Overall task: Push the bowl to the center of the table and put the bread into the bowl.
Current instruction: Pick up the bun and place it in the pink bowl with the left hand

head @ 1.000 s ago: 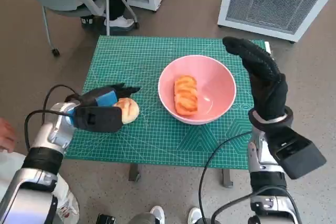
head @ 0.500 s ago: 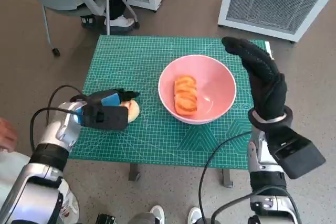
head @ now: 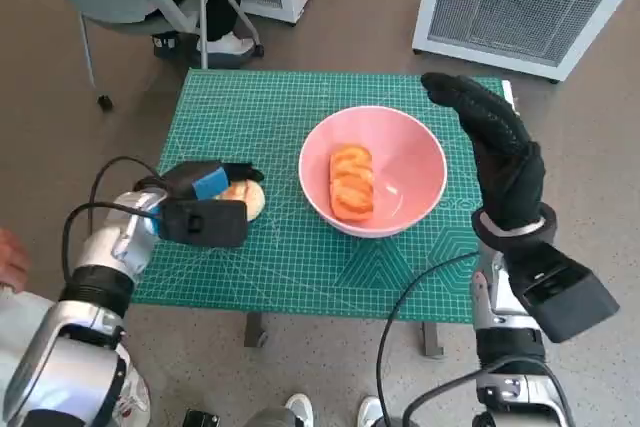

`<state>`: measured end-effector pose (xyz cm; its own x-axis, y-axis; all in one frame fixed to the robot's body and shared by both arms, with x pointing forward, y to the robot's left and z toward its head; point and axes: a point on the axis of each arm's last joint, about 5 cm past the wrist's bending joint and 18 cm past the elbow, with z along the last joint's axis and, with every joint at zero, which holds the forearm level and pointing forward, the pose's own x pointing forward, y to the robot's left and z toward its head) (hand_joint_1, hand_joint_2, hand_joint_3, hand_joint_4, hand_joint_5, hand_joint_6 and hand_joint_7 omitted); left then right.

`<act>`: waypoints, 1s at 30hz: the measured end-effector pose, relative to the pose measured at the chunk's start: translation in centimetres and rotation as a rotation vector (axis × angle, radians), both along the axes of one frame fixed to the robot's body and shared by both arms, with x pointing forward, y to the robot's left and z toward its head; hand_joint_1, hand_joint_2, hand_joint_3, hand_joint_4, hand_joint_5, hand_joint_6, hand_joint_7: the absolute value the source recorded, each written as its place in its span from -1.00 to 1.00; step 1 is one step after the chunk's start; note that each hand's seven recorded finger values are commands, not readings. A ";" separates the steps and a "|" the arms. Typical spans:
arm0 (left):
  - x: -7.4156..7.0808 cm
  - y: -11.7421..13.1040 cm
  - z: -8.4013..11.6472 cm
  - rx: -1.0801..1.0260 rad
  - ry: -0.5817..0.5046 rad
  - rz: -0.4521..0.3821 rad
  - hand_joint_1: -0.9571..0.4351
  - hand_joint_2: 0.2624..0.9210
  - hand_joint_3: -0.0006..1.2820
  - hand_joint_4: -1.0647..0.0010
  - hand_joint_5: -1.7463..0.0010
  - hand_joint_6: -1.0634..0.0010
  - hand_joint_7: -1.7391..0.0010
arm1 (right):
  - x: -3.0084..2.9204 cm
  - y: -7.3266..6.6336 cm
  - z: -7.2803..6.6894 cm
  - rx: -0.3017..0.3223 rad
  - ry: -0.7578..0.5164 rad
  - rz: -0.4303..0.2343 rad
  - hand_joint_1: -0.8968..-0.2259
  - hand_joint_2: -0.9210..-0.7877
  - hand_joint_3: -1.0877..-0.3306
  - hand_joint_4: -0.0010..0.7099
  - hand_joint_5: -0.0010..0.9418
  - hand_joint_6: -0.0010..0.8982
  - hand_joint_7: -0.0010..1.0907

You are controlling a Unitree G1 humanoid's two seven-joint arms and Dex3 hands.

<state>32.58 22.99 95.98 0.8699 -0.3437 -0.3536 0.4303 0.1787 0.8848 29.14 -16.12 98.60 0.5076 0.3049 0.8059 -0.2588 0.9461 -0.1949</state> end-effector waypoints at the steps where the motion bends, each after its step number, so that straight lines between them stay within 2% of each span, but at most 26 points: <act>1: 0.0 0.1 0.2 -0.013 -0.014 -0.005 0.37 1.00 -0.90 -0.31 -0.27 -0.16 -0.38 | 0.00 0.0 0.0 0.000 0.000 0.000 -0.02 -1.00 -0.27 -0.52 -0.35 -1.00 0.39; 8: 0.2 0.0 2.6 -0.108 -0.135 -0.041 0.37 1.00 -0.87 -0.23 -0.33 -0.18 -0.39 | 0.00 0.0 0.0 -0.001 0.001 0.001 -0.03 -1.00 -0.27 -0.54 -0.32 -1.00 0.39; 17: 0.2 -1.8 7.1 -0.197 -0.341 -0.159 0.37 1.00 -0.86 -0.18 -0.35 -0.19 -0.40 | 0.03 0.0 -0.1 0.000 0.006 0.002 -0.05 -1.00 -0.27 -0.57 -0.27 -1.00 0.39; 23: 0.1 -4.4 9.7 -0.242 -0.469 -0.260 0.38 1.00 -0.86 -0.18 -0.35 -0.20 -0.40 | 0.05 0.0 -0.2 0.000 0.011 0.002 -0.05 -1.00 -0.27 -0.60 -0.25 -1.00 0.40; 30: 0.3 -7.9 10.6 -0.291 -0.516 -0.375 0.38 1.00 -0.89 -0.23 -0.31 -0.23 -0.38 | 0.07 0.0 -0.3 0.000 0.016 0.001 -0.05 -1.00 -0.27 -0.61 -0.21 -1.00 0.40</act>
<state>32.85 15.08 106.62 0.7061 -0.6713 0.2252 0.0467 0.3614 0.9312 29.22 -16.11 98.31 0.5206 0.3054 0.7973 -0.2626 0.9458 -0.1908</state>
